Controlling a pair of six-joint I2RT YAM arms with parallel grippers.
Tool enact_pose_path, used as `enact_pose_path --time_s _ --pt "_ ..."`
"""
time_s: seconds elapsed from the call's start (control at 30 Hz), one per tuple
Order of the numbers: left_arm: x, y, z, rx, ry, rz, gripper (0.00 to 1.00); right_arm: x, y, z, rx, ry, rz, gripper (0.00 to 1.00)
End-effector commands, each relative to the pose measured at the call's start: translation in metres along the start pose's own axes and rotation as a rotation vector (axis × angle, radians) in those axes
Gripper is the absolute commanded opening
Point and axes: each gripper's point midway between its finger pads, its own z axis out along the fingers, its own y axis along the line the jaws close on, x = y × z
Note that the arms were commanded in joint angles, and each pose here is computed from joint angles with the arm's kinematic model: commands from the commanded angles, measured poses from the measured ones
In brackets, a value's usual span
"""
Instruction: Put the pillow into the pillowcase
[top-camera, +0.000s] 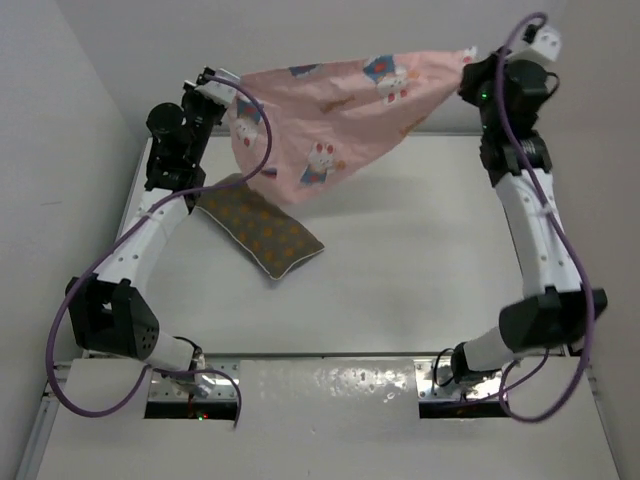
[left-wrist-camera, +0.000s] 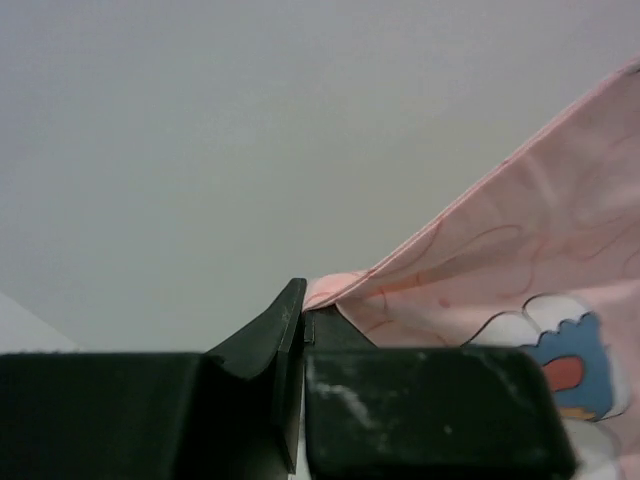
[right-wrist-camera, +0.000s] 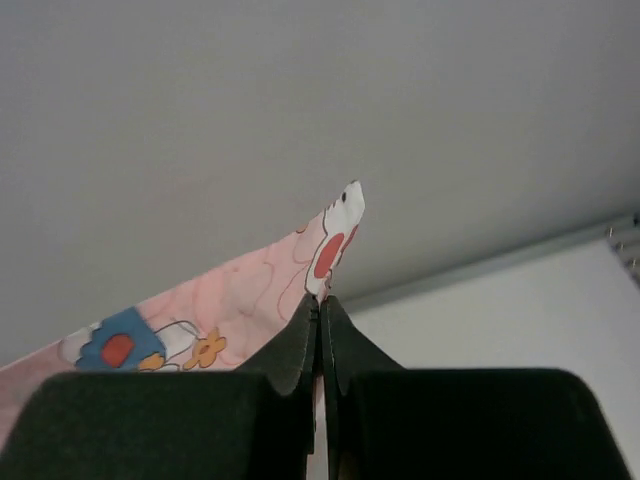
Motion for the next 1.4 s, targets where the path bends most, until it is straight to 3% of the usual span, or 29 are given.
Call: enact_pose_path --time_s 0.0,0.03,0.07,0.1,0.17,0.2,0.33,0.4,0.47,0.53,0.67,0.77,0.8,0.87,0.9,0.93,0.97,1.0,1.03,1.07,1.13,1.23,1.3,1.33,1.37 --pt "-0.074 0.041 -0.001 -0.14 -0.233 0.075 0.0 -0.035 0.012 -0.026 -0.108 -0.146 0.068 0.0" --pt "-0.075 0.032 -0.001 -0.108 -0.242 0.09 0.0 -0.01 -0.004 -0.028 -0.085 -0.108 0.056 0.0" --pt "-0.066 0.019 0.0 -0.057 -0.214 0.121 0.0 -0.016 -0.004 -0.043 -0.099 -0.134 0.057 0.0" --pt "-0.059 0.007 -0.001 -0.005 -0.195 0.15 0.0 0.017 -0.019 -0.043 -0.081 -0.09 0.053 0.0" --pt "-0.012 -0.052 -0.012 0.226 -0.1 0.234 0.0 0.043 -0.036 -0.055 -0.043 -0.06 0.069 0.0" --pt "0.01 -0.084 -0.028 0.344 -0.077 0.248 0.0 0.09 -0.061 -0.06 0.021 0.032 0.081 0.0" --pt "0.089 -0.173 -0.099 0.667 0.078 0.269 0.0 0.194 -0.141 -0.11 0.29 0.204 0.195 0.17" --pt "0.133 -0.21 -0.153 0.86 0.164 0.348 0.0 0.234 -0.181 -0.151 0.444 0.227 0.269 0.46" --pt "0.156 -0.224 -0.189 0.958 0.226 0.383 0.06 0.253 -0.198 -0.178 0.492 0.215 0.301 0.76" --pt "0.178 -0.231 -0.214 1.002 0.285 0.415 0.04 0.255 -0.197 -0.184 0.475 0.208 0.286 0.78" --pt "0.185 -0.222 -0.216 0.962 0.346 0.419 0.0 0.242 -0.177 -0.172 0.422 0.262 0.162 0.84" --pt "0.185 -0.216 -0.212 0.96 0.385 0.414 0.0 0.248 -0.159 -0.146 0.386 0.373 0.113 0.91" --pt "0.18 -0.213 -0.207 0.951 0.386 0.409 0.04 0.273 -0.155 -0.138 0.365 0.473 0.106 0.93" --pt "0.177 -0.21 -0.205 0.949 0.408 0.383 0.14 0.269 -0.137 -0.114 0.318 0.506 0.125 0.94" --pt "0.177 -0.209 -0.204 0.945 0.418 0.368 0.25 0.275 -0.135 -0.107 0.315 0.537 0.136 0.94" --pt "0.175 -0.208 -0.204 0.942 0.426 0.354 0.43 0.299 -0.137 -0.098 0.327 0.609 0.141 0.95" --pt "0.172 -0.206 -0.203 0.932 0.429 0.336 0.53 0.288 -0.131 -0.08 0.316 0.595 0.153 0.94" --pt "0.165 -0.202 -0.196 0.89 0.433 0.28 0.72 0.293 -0.129 -0.071 0.317 0.611 0.157 0.94" --pt "0.158 -0.197 -0.19 0.849 0.433 0.231 0.79 0.316 -0.138 -0.066 0.359 0.681 0.156 0.94" --pt "0.153 -0.192 -0.184 0.803 0.436 0.174 0.84 0.306 -0.13 -0.047 0.347 0.663 0.167 0.94" --pt "0.142 -0.168 -0.163 0.626 0.456 -0.061 0.94 0.324 -0.134 -0.031 0.375 0.72 0.161 0.92" --pt "0.161 -0.122 -0.143 0.282 0.578 -0.392 0.97 0.348 -0.13 -0.025 0.367 0.801 0.153 0.86" --pt "0.19 -0.088 -0.149 0.066 0.705 -0.596 0.97 0.375 -0.132 -0.035 0.37 0.888 0.146 0.7" --pt "0.208 -0.094 -0.151 0.053 0.769 -0.658 0.96 0.386 -0.138 -0.045 0.386 0.917 0.141 0.62" --pt "0.215 -0.091 -0.151 0.023 0.802 -0.726 0.95 0.39 -0.14 -0.051 0.389 0.926 0.14 0.42"
